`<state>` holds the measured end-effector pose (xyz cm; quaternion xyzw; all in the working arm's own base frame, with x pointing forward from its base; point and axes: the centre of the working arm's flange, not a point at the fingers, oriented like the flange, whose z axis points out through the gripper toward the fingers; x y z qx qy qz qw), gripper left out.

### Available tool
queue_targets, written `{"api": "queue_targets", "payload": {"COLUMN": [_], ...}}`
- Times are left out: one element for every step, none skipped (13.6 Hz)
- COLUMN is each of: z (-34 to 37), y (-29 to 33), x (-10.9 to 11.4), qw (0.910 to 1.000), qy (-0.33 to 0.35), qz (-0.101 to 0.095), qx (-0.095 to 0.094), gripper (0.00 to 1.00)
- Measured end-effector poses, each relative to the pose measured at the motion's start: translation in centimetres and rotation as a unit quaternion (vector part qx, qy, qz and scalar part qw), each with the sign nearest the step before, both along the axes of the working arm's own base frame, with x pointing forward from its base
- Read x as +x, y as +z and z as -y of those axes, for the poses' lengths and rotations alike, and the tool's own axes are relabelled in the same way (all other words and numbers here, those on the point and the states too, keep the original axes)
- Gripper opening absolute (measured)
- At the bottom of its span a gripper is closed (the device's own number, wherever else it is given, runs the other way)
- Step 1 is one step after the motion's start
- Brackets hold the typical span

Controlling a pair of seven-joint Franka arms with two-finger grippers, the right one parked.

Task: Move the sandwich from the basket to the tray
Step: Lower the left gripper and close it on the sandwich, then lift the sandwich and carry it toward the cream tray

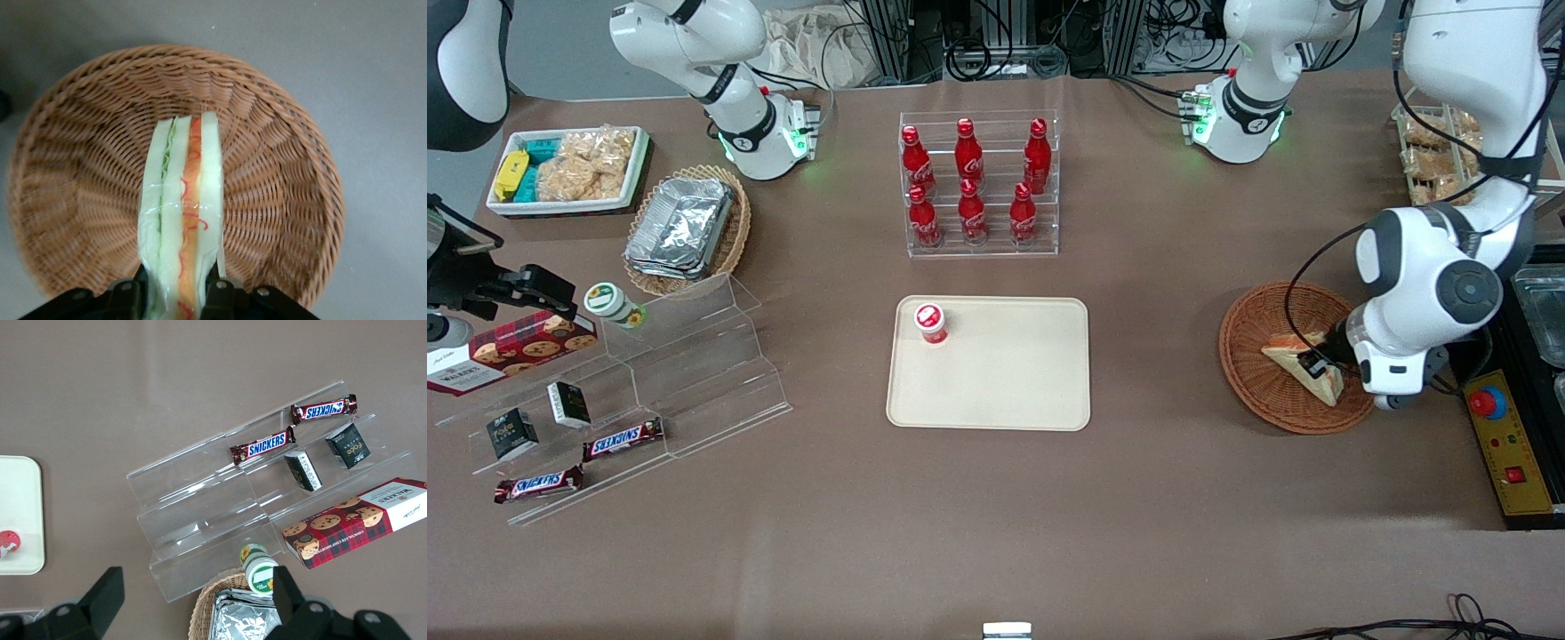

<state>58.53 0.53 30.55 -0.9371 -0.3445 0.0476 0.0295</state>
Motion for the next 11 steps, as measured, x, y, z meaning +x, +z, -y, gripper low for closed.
{"api": "queue_targets", "payload": {"z": [0.0, 0.3, 1.1, 2.7, 4.8, 7.5, 10.6, 13.7, 16.8, 20.1, 23.3], "y": [2.1, 4.4, 7.0, 9.6, 12.0, 14.2, 16.0, 17.1, 17.4, 16.8, 15.4], "x": [0.9, 1.8, 2.7, 3.5, 4.0, 4.3, 4.5, 4.4, 4.2, 3.6, 3.1], "qw": [0.9998, 0.9995, 0.9989, 0.9980, 0.9965, 0.9940, 0.9899, 0.9844, 0.9782, 0.9713, 0.9635], "qy": [-0.010, -0.023, -0.040, -0.059, -0.081, -0.107, -0.138, -0.170, -0.200, -0.228, -0.258], "qz": [-0.015, -0.023, -0.023, -0.018, -0.011, 0.000, 0.013, 0.023, 0.026, 0.020, 0.012], "qx": [0.000, -0.002, -0.005, -0.009, -0.014, -0.021, -0.029, -0.039, -0.051, -0.064, -0.071], "gripper": [0.28, 0.22, 0.18, 0.18, 0.18, 0.18, 0.18, 0.18, 0.18, 0.18, 0.18]}}
